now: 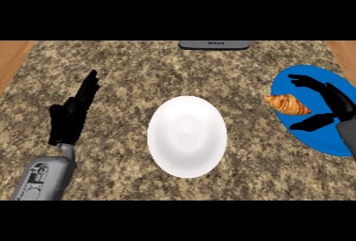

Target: Pick the croissant from the plate and place it in the plate

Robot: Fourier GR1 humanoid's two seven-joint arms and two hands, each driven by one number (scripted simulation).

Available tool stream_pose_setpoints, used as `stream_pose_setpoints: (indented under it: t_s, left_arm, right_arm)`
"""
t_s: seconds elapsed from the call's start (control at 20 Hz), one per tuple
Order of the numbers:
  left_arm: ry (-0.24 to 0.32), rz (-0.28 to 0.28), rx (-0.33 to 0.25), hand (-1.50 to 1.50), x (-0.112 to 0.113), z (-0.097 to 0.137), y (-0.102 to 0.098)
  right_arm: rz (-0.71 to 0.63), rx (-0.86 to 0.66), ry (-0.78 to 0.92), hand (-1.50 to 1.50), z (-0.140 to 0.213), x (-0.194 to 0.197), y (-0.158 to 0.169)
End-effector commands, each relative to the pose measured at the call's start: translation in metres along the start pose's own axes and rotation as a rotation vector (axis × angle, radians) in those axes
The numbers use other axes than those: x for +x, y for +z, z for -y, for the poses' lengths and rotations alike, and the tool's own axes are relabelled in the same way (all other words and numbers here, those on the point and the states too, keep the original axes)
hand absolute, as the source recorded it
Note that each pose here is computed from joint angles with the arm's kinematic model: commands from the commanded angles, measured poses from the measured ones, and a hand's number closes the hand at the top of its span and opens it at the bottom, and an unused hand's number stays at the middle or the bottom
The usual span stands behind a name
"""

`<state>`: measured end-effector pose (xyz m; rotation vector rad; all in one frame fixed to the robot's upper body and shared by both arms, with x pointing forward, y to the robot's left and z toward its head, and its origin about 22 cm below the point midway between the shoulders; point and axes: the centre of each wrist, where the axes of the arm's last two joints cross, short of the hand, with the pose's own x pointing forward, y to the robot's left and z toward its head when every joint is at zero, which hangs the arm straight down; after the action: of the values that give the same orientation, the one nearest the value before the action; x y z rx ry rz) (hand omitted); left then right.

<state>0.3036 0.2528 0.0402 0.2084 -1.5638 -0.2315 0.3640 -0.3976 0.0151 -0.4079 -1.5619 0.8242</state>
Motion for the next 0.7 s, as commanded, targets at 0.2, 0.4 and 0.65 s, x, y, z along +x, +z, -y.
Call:
stream_pose_setpoints:
  t_s: [0.2, 0.4, 0.65]
  left_arm:
    - [-0.002, 0.003, 0.003, 0.00, -0.004, 0.000, 0.009]
    - [-0.010, 0.012, -0.004, 0.00, -0.002, -0.001, 0.004]
    - [0.004, 0.002, 0.008, 0.00, 0.005, 0.002, -0.009]
  right_arm:
    - [0.008, -0.271, -0.318, -1.50, 0.050, -0.021, 0.034]
    - [-0.056, -0.367, -0.368, -1.50, 0.099, -0.023, 0.056]
    - [-0.057, -0.440, -0.428, -1.50, 0.153, -0.032, 0.116]
